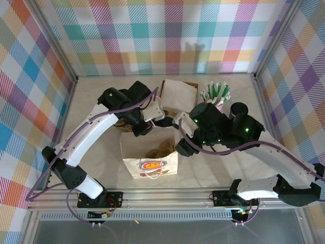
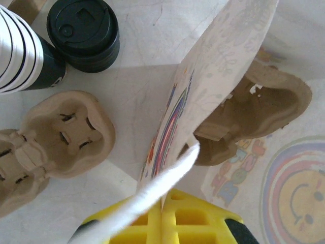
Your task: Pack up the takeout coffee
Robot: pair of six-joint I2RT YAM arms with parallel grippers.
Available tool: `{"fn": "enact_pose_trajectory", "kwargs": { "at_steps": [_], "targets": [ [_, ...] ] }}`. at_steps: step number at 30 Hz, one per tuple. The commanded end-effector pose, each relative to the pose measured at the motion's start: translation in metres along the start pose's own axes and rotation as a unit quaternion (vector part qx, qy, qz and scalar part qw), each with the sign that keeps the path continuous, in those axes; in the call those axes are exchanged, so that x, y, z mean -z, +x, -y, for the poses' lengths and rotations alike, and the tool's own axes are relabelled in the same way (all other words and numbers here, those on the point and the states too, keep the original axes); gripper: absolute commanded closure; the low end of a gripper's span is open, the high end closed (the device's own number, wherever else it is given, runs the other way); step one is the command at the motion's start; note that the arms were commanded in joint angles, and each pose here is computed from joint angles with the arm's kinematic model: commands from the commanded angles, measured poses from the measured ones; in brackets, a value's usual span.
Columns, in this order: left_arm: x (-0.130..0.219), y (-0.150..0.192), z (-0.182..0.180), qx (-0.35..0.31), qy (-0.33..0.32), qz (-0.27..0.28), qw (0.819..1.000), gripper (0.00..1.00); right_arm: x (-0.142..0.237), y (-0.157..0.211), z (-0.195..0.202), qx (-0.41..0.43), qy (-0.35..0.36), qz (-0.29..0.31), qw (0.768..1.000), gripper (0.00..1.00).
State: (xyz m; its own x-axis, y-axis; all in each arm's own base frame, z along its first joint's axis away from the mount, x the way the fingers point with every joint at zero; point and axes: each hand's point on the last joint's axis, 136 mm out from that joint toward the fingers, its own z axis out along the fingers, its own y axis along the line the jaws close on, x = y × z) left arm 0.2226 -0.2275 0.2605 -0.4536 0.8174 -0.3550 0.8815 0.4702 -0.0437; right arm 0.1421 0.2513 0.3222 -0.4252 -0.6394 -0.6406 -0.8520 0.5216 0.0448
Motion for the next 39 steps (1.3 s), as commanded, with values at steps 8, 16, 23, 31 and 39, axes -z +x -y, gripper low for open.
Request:
{"fn": "enact_pose_trajectory", "kwargs": {
  "at_steps": [8,16,23,31,39],
  "targets": [
    [0.02,-0.014,0.06,0.157,0.039,0.011,0.987,1.0,0.025,0.02,0.081,-0.166,0.104,0.006,0.981,0.39],
    [0.013,-0.011,0.064,0.206,-0.056,0.0,0.977,1.0,0.026,0.025,0.102,-0.176,0.137,-0.002,0.975,0.39],
    [0.008,-0.025,0.068,0.286,-0.029,0.055,0.956,1.0,0.021,0.005,0.083,-0.161,0.06,-0.014,0.985,0.45],
    [-0.001,-0.038,0.071,0.411,0.012,0.105,0.905,1.0,0.017,-0.005,0.059,-0.154,0.019,-0.046,0.987,0.57],
    [0.002,-0.032,0.071,0.478,0.025,0.12,0.87,1.0,-0.007,-0.001,0.04,-0.144,0.026,-0.086,0.986,0.58]
  ]
}}
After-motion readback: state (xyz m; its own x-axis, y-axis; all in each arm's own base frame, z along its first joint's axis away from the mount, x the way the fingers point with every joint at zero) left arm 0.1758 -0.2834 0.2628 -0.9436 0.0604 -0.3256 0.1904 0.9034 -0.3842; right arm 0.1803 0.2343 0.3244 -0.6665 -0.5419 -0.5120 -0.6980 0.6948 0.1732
